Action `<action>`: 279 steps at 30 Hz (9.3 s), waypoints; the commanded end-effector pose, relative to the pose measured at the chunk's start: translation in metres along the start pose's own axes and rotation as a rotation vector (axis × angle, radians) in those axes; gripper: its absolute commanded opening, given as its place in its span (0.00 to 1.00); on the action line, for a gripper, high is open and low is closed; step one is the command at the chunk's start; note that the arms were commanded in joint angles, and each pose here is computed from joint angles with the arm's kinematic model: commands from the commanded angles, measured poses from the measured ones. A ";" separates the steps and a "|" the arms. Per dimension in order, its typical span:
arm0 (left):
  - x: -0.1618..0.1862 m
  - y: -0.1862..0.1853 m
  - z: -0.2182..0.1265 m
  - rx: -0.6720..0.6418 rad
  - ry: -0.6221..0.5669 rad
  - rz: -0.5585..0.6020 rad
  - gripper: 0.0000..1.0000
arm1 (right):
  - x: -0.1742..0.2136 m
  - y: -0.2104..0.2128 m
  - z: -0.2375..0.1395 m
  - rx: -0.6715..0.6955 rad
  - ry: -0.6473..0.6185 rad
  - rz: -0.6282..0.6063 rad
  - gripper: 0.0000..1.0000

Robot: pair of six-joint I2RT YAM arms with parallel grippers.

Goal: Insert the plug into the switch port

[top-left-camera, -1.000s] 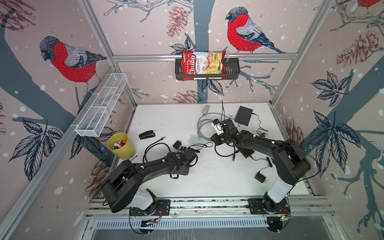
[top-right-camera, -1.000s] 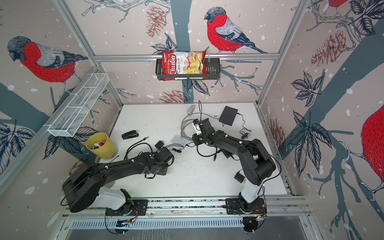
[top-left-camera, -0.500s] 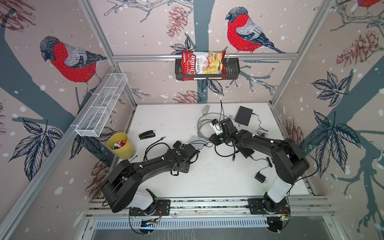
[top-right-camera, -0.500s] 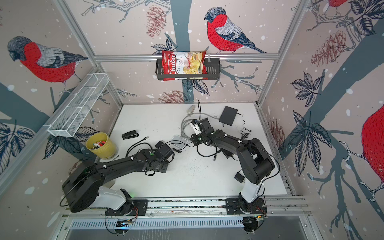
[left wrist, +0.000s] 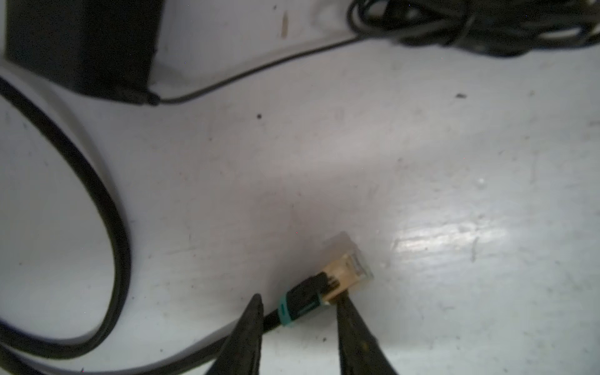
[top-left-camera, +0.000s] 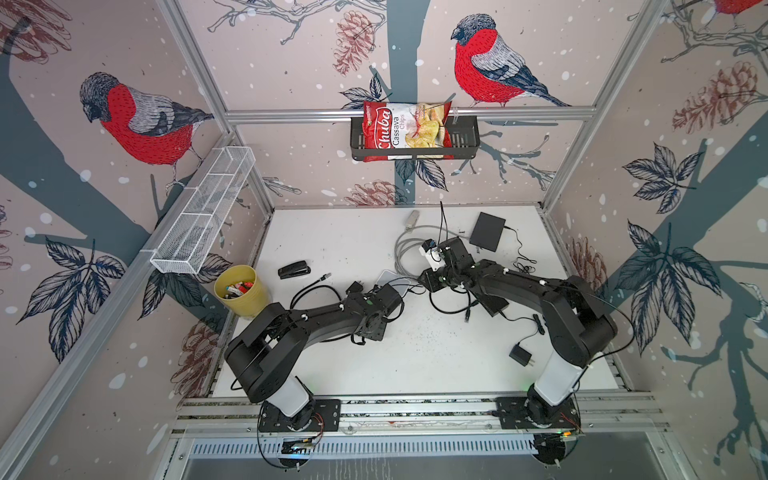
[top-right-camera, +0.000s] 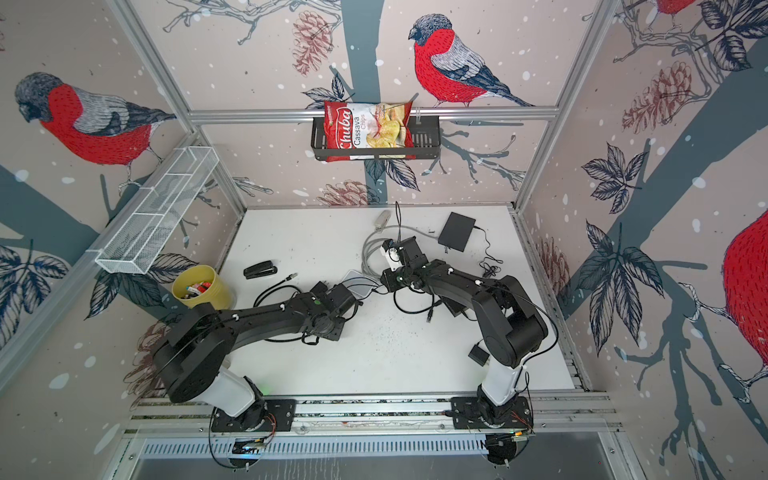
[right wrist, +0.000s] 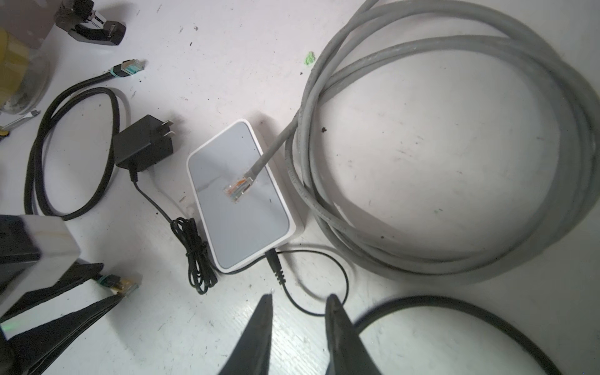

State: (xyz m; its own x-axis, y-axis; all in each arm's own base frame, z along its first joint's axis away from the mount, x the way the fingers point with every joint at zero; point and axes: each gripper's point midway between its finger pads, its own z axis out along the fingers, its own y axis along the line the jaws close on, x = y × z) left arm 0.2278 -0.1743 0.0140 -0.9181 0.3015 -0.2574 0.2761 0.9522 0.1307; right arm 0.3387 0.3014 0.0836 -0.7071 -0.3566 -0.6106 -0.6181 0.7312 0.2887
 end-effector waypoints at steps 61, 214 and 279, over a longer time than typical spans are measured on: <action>-0.098 -0.090 -0.059 0.650 -0.371 0.314 0.10 | 0.034 0.058 0.002 -0.446 -0.055 0.654 0.26; -0.081 -0.094 -0.049 0.824 -0.653 0.264 0.24 | 0.039 0.062 -0.013 -0.554 -0.150 0.489 0.02; -0.088 0.030 0.019 0.198 -0.101 0.290 0.08 | -0.037 0.004 0.067 -0.234 -0.156 0.121 0.32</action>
State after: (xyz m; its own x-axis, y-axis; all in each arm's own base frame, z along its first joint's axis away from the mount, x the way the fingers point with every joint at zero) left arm 0.3163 -0.1749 0.0224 -0.7544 0.5684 -0.3283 0.6010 0.7993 0.0028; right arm 0.3894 0.3440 0.0493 -0.7634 -0.1431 -0.6299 -0.5508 0.6536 0.5190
